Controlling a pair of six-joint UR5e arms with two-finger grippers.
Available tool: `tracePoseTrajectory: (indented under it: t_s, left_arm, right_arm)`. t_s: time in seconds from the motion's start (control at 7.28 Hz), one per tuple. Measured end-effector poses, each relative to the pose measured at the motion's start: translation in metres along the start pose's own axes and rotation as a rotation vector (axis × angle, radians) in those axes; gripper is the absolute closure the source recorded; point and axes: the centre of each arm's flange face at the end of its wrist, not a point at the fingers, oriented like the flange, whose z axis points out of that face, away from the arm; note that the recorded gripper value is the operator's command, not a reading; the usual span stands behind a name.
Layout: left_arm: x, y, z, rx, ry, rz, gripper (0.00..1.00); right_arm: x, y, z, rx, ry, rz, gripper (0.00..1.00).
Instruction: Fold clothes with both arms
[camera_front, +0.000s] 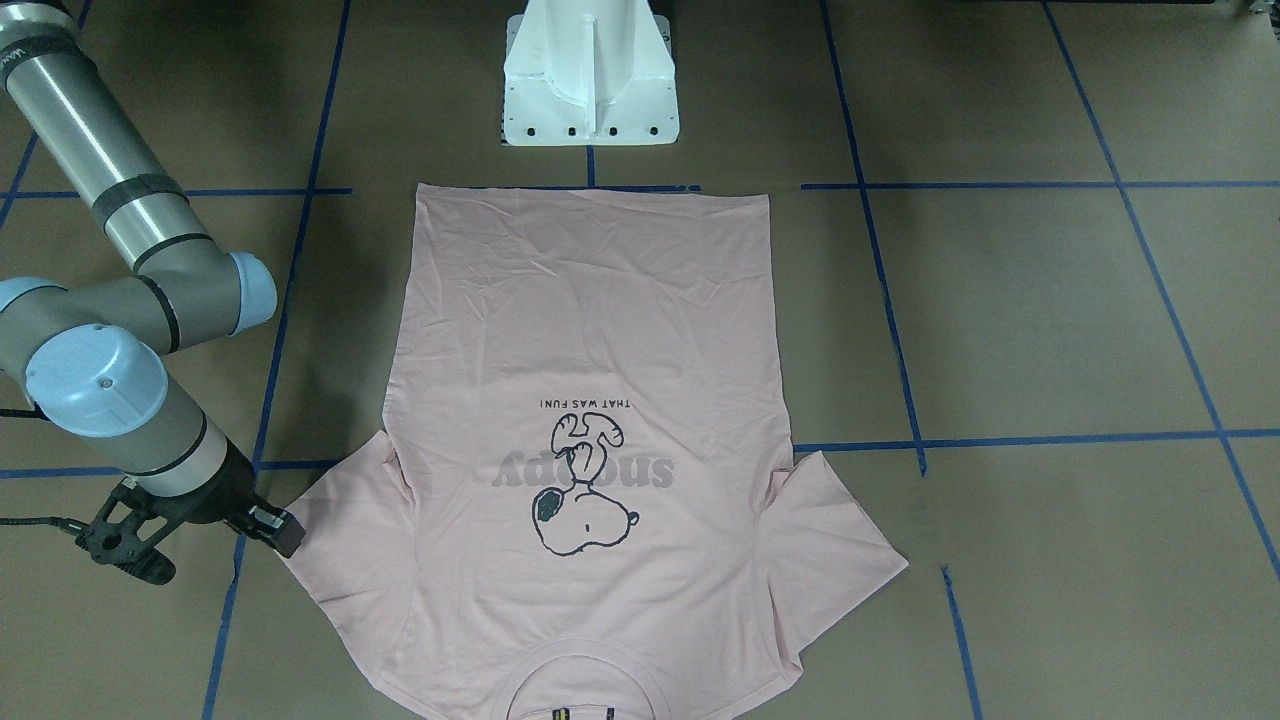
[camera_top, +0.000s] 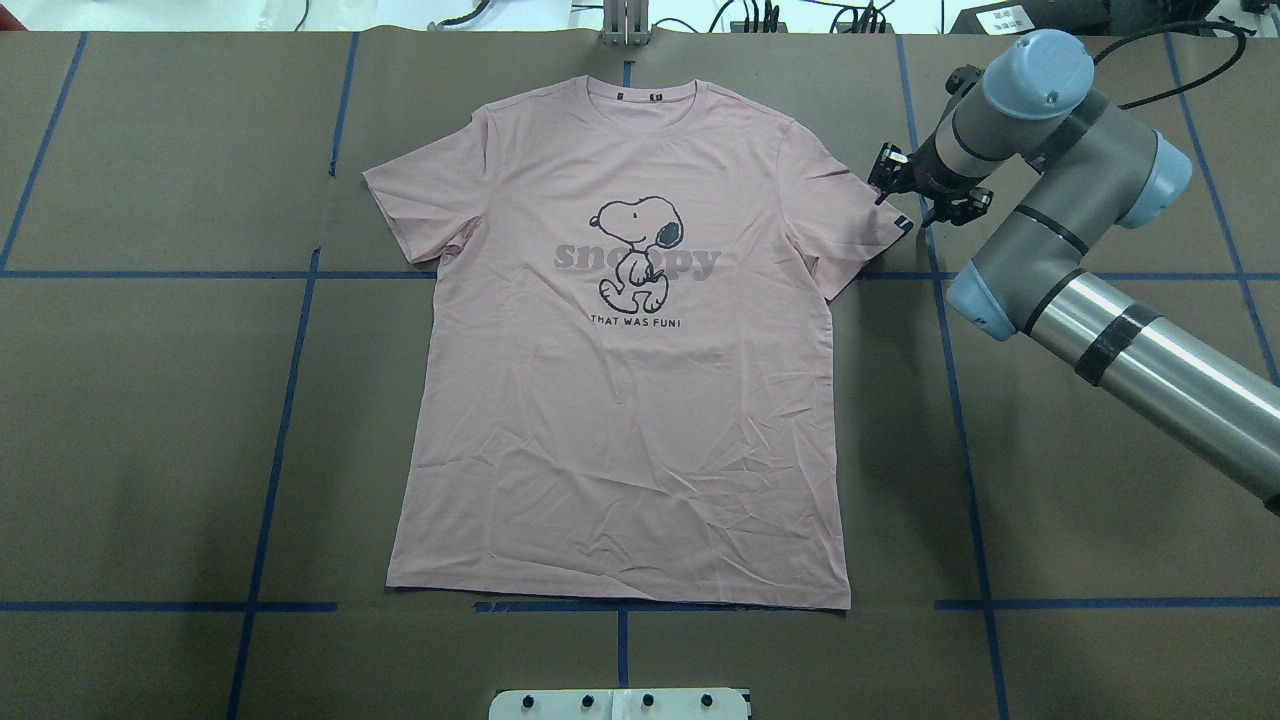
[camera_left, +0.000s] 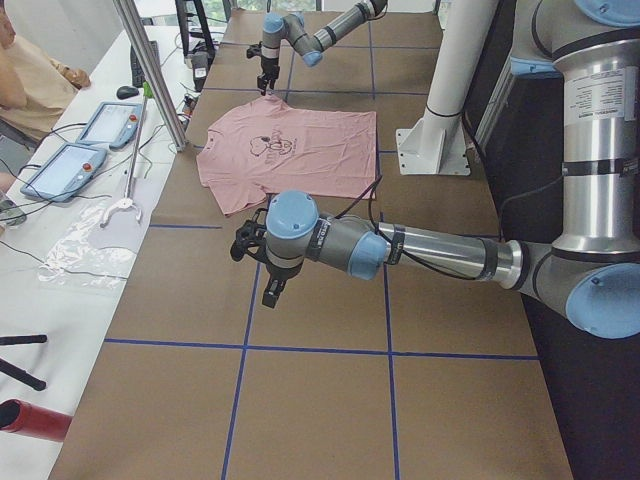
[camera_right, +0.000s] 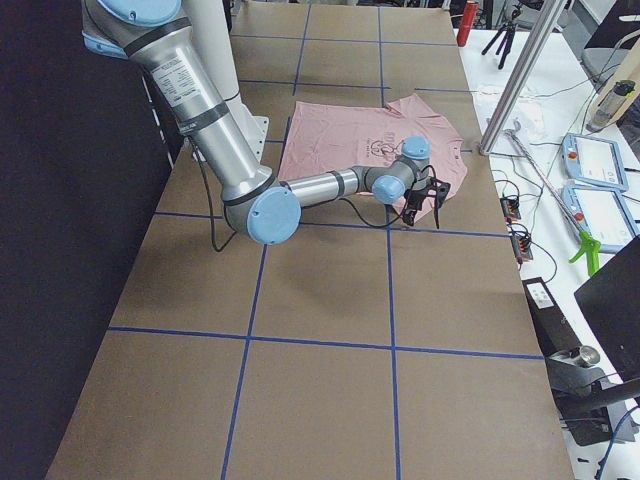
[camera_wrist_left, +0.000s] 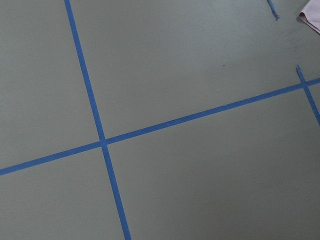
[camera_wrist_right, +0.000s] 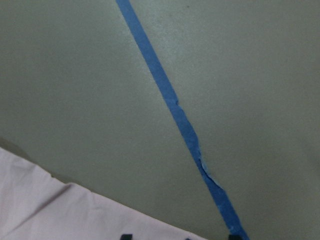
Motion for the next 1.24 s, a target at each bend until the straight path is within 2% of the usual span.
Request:
tracePoseTrajectory:
  t_s: [0.14,0.27,0.82,1.24]
  left_arm:
    - [0.001,-0.002,-0.001,0.003,0.000,-0.006,0.00]
    - [0.003,-0.004,-0.003,0.007,0.000,-0.014,0.00]
    - [0.009,-0.007,-0.008,0.021,0.001,-0.028,0.00]
    - [0.011,-0.008,-0.009,0.025,0.001,-0.026,0.00]
  right_arm:
    - [0.000,0.003,0.002,-0.003,0.002,0.000,0.90]
    - [0.000,0.006,0.005,-0.006,0.004,0.000,1.00]
    - [-0.009,0.011,0.000,-0.009,-0.008,0.000,1.00]
    - [-0.057,0.031,-0.026,0.001,-0.074,0.026,1.00]
